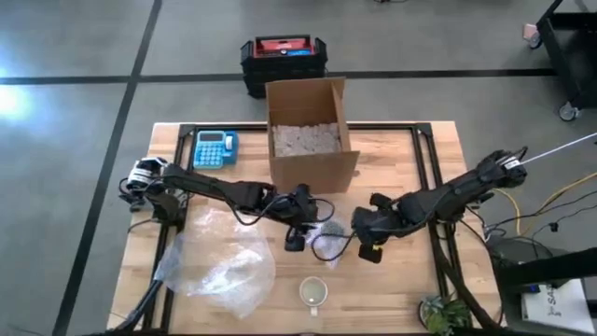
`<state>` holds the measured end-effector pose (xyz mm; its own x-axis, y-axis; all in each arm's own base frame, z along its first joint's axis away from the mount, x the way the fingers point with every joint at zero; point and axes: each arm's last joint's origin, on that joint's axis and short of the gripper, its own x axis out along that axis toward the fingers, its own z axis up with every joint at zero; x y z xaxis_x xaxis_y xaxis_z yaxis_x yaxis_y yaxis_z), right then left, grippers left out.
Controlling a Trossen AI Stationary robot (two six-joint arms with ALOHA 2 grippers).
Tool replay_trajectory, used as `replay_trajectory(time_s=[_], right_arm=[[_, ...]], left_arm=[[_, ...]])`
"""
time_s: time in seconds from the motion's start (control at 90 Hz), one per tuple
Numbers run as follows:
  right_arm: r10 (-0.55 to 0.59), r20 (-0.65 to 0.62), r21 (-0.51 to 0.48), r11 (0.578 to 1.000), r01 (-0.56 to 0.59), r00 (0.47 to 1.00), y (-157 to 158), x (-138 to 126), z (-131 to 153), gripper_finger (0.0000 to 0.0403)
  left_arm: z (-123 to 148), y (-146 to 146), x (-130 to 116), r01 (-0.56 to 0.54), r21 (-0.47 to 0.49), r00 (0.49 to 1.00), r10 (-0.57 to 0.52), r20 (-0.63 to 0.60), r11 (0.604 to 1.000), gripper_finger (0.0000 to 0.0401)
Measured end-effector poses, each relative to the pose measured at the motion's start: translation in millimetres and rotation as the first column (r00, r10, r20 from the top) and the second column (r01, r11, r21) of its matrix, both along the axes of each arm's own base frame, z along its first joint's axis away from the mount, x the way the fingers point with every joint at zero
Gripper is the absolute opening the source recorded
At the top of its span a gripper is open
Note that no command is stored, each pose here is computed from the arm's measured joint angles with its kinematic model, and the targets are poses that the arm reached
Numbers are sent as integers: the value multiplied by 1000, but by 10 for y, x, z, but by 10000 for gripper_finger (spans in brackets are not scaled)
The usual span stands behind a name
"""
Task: Wrap mug
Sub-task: Put the wrapped purple mug into the box
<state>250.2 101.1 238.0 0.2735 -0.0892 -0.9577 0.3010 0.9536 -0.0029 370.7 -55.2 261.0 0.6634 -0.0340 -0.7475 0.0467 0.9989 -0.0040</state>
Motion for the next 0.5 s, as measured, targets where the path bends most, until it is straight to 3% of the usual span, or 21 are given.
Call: replay_trajectory(time_s=[0.1,0.222,0.311,0.5], right_arm=[[-13,9,-13,1000,13,1000,76,-80,-201,64],[-4,67,-13,1000,5,998,175,-138,-380,103],[-1,121,-9,1000,2,993,238,-169,-483,128],[-14,246,-19,1000,19,969,304,-191,-620,163]], left_arm=[[-105,-79,-108,-46,-35,993,42,-115,998,170],[-337,-209,-199,-24,-42,990,17,-139,999,206],[-528,-267,-226,-6,-59,997,1,-80,998,220],[-762,-250,-199,-24,-89,983,40,178,996,224]])
